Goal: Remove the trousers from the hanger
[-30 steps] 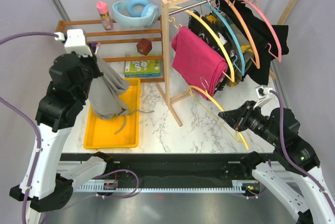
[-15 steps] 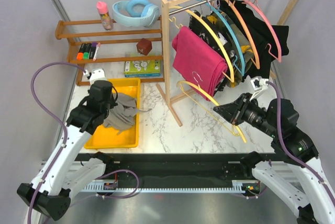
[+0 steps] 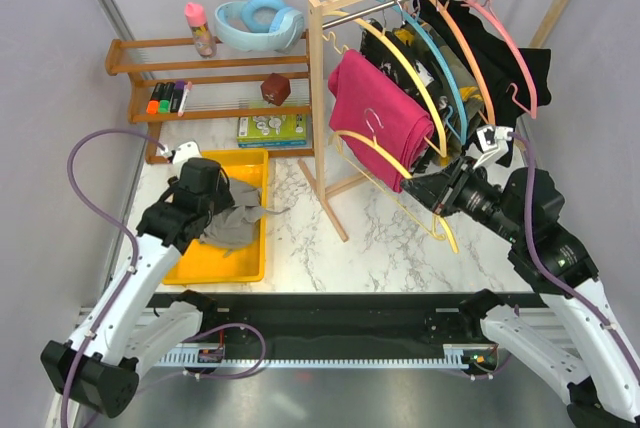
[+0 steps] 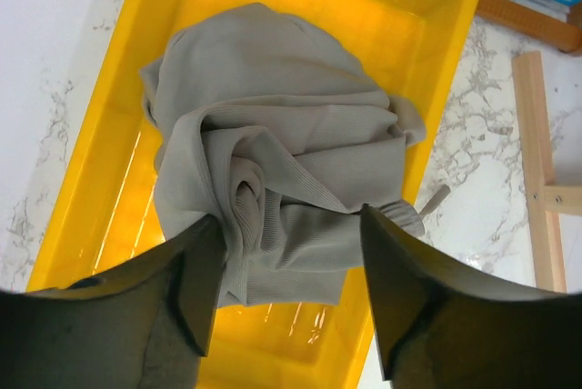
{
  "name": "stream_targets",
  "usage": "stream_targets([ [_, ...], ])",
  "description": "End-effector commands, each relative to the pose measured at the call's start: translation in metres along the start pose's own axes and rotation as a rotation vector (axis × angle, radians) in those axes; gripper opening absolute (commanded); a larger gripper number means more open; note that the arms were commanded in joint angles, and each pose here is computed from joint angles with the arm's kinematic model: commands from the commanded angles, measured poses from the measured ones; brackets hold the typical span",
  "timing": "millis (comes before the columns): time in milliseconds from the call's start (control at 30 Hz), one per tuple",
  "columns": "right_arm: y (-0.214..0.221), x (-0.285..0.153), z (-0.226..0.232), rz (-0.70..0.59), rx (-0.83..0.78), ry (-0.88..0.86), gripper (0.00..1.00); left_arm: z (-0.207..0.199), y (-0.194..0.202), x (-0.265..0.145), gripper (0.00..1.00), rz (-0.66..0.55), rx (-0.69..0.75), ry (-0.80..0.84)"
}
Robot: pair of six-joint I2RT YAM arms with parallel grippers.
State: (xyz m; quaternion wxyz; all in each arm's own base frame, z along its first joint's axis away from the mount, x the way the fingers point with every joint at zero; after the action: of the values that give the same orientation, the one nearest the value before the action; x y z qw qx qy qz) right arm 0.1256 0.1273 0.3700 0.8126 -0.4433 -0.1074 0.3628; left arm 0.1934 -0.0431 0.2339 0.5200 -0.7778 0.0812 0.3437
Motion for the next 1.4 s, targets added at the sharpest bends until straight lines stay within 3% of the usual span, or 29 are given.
stream_targets([
  [0, -0.048, -0.008, 0.033, -0.215, 0.017, -0.108, 0.0, -0.005, -0.006, -0.011, 0.79, -0.023, -0.073, 0.09],
  [100, -0.058, -0.005, 0.038, -0.235, 0.03, -0.108, 0.0, -0.007, -0.012, -0.024, 0.98, -0.03, -0.076, 0.155],
  [133, -0.063, -0.005, 0.041, -0.243, 0.027, -0.114, 0.0, -0.008, -0.016, -0.032, 1.0, -0.04, -0.08, 0.2],
  [367, -0.081, 0.01, 0.046, -0.255, 0.023, -0.097, 0.0, -0.009, -0.04, -0.078, 1.0, -0.101, -0.099, 0.369],
  [567, -0.095, 0.03, 0.047, -0.259, 0.034, -0.08, 0.0, -0.015, -0.056, -0.123, 0.98, -0.139, -0.115, 0.612],
  [700, -0.102, 0.045, 0.05, -0.263, 0.041, -0.085, 0.0, -0.029, -0.054, -0.148, 0.95, -0.075, -0.073, 0.849],
  [800, -0.105, 0.059, 0.052, -0.257, 0.034, -0.074, 0.0, -0.035, -0.051, -0.156, 0.93, -0.027, -0.058, 0.935],
  [1367, -0.135, 0.097, 0.083, -0.279, -0.017, -0.053, 0.0, -0.038, -0.049, -0.163, 0.92, 0.015, -0.048, 1.0],
])
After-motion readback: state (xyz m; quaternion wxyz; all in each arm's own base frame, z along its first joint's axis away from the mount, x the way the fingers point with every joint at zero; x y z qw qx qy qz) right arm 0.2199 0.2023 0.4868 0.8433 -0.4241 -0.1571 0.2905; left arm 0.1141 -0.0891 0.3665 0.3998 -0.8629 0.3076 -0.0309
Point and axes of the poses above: each gripper's point midway between its finger pads, its own x axis out along the fingers, its own z axis along the line the jaws close on, y = z × x, the point moved 8 cm from there along -x, back along the fingers, and after that the axes turned 9 degrees about -x, right-handed, at the moved point
